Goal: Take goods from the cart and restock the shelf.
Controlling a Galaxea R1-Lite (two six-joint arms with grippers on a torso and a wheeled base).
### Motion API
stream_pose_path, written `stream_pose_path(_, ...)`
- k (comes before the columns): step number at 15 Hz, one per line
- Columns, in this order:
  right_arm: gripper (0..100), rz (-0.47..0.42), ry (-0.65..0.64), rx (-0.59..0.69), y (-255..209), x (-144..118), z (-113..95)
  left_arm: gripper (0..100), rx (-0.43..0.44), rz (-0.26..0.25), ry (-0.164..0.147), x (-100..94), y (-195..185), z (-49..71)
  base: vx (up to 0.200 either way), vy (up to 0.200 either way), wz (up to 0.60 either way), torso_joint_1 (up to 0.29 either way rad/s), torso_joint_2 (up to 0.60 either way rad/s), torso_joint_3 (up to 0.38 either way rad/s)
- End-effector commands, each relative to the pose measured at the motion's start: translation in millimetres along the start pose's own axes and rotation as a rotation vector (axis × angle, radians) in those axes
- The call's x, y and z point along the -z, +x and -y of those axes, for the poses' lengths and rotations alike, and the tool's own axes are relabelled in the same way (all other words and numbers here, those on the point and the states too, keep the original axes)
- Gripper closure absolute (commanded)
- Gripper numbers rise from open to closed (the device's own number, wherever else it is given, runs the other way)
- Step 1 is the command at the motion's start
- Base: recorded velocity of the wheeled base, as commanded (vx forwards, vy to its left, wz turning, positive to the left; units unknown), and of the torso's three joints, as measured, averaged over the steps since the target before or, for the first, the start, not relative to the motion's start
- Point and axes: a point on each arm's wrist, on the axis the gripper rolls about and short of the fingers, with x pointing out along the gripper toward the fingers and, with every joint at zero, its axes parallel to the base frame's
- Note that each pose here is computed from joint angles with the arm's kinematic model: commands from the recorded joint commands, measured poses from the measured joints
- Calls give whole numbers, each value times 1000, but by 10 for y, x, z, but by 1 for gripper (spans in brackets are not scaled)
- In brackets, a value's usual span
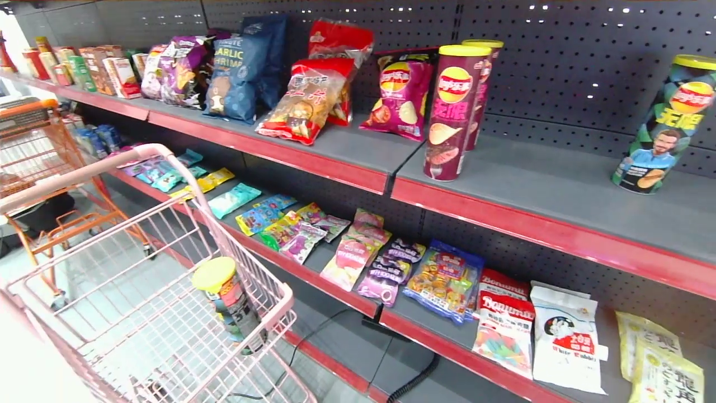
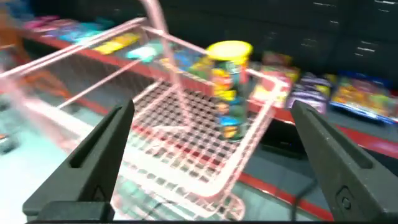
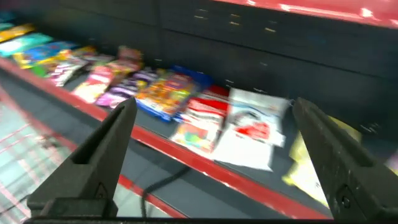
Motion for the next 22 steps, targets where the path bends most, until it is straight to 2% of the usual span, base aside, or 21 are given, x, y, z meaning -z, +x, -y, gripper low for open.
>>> stream_pose_path(1,0,-1,0,-1,1,0,0,0,-29,44,3,-185,-37,-8,0,0,0,0,0,0)
stream_pose_path(2,0,-1,0,-1,1,0,0,0,-63,53,-14,-620,-23,-25,0,0,0,0,0,0)
stream_pose_path(3,0,-1,0,-2,1,0,0,0,-73,2,-121,-1094,184,-42,0,0,0,0,0,0)
stream_pose_path(4,0,-1,0,-1,1,0,0,0,-78,-4,-170,-1389,396,-51,0,0,0,0,0,0)
stream_pose_path(5,0,-1,0,-2,1,0,0,0,-98,-50,-175,-1511,775,-66,0,0,0,0,0,0)
stream_pose_path(7,0,-1,2,-1,1,0,0,0,-129,-119,-190,-1363,1335,-110,0,0,0,0,0,0)
stream_pose_path(8,0,-1,2,-1,1,0,0,0,-143,-186,-192,-1189,1614,-155,0,0,0,0,0,0)
stream_pose_path(9,0,-1,2,-1,1,0,0,0,-71,-244,-195,-956,1814,-140,0,0,0,0,0,0)
stream_pose_path(10,0,-1,2,-1,1,0,0,0,-28,-300,-183,-797,1874,-132,0,0,0,0,0,0)
stream_pose_path(11,0,-1,2,-1,1,0,0,0,-15,-365,-145,-663,1911,-131,0,0,0,0,0,0)
stream_pose_path(12,0,-1,2,-1,1,0,0,0,-10,-397,-124,-599,1935,-131,0,0,0,0,0,0)
stream_pose_path(13,0,-1,2,-1,1,0,0,0,-6,-431,-117,-535,1965,-127,0,0,0,0,0,0)
stream_pose_path(14,0,-1,2,-1,1,0,0,0,-6,-431,-117,-535,1965,-127,0,0,0,0,0,0)
stream_pose_path(15,0,-1,2,-1,1,0,0,0,20,-489,-114,-405,2108,-83,0,0,0,0,0,0)
stream_pose_path(18,0,-1,2,-1,1,0,0,0,48,-458,-106,-300,2305,-35,0,0,0,0,0,0)
stream_pose_path(19,0,-1,2,-1,1,0,0,0,75,-454,-98,-205,2410,19,0,0,0,0,0,0)
stream_pose_path(22,0,-1,2,-2,1,0,0,0,100,-530,-93,-10,2495,80,0,0,0,0,0,0)
